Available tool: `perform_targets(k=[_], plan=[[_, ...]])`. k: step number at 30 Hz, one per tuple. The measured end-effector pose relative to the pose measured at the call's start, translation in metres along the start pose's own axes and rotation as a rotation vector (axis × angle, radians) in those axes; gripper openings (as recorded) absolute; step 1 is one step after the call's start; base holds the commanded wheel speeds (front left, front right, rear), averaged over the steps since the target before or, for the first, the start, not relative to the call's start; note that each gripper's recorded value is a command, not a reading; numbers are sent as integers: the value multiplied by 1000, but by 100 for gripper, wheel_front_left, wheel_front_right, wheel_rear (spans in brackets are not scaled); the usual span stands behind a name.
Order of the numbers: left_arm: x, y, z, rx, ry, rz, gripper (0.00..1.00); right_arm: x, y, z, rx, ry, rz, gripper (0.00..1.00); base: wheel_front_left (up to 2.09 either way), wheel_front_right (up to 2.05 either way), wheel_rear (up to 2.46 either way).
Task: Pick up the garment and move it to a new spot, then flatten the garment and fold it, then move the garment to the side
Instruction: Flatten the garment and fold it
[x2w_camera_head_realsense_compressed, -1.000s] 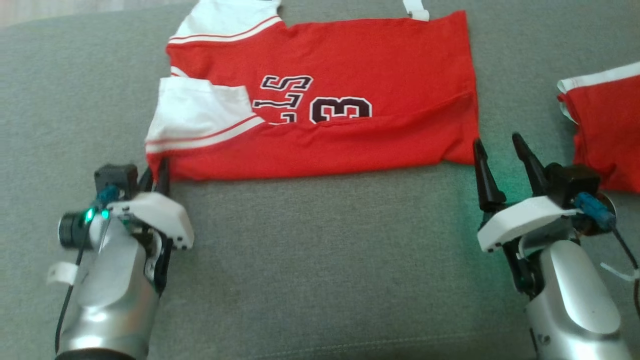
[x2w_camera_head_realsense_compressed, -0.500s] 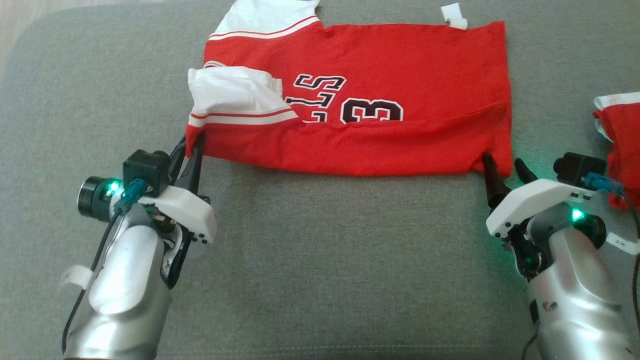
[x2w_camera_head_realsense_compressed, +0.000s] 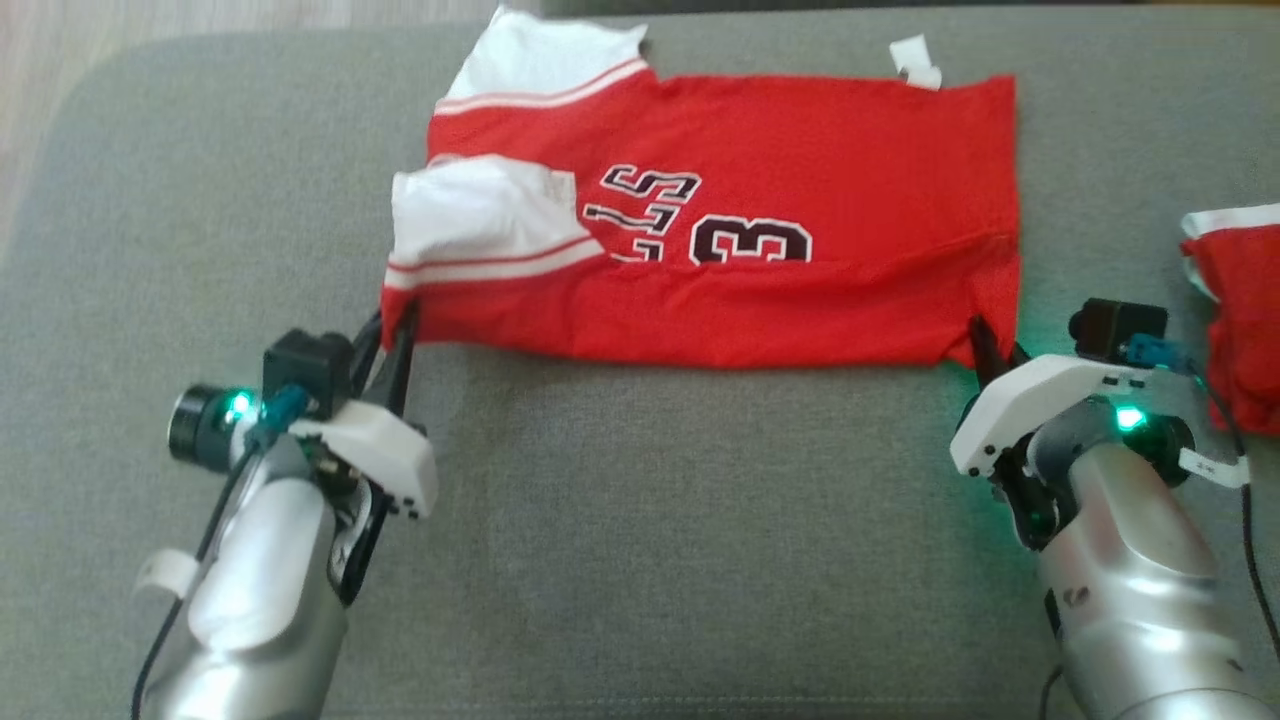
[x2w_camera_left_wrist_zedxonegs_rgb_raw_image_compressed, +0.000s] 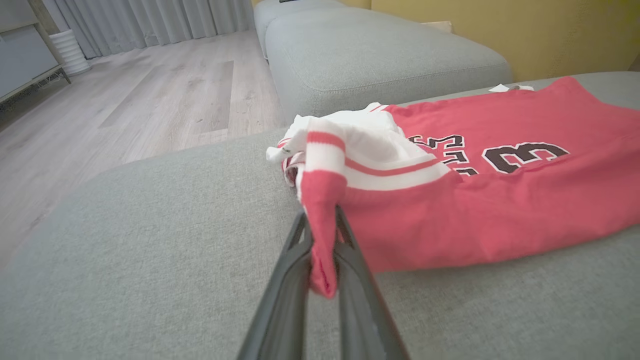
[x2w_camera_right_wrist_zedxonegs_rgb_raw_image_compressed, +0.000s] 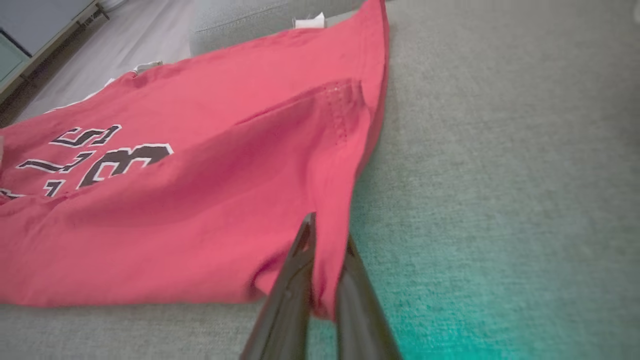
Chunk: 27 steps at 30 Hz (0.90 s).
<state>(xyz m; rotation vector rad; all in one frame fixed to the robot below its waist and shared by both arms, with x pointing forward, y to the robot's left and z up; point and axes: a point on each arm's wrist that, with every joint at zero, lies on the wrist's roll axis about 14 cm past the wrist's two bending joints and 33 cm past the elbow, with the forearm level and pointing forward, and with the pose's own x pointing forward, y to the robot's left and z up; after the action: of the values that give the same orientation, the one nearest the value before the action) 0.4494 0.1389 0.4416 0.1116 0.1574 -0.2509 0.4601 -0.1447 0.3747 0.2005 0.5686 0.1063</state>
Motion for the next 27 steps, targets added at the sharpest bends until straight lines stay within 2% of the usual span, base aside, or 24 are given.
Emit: perform_targets(k=[5,10,15,20,26,27], plan=[[-15,-4,-7,-4,18,1,0,-13,4,13,-59,-46,10,0,0,0,0],[-36,-7,-19,-8,49,4,0,-35,0,7,-68,-44,8,0,0,0,0],[-59,-14,-32,-49,77,2,0,-57,-1,-2,-15,-25,18,0,0,0,0],[-89,-30,-54,-57,149,-50,0,-90,-17,-26,20,28,1,0,0,0,0],[-104,-38,-63,-93,189,-65,0,-118,-26,-52,77,55,-25,0,0,0,0],[-105,-38,-64,-91,194,-67,11,-122,-27,-56,86,58,-31,23,0,0,0]])
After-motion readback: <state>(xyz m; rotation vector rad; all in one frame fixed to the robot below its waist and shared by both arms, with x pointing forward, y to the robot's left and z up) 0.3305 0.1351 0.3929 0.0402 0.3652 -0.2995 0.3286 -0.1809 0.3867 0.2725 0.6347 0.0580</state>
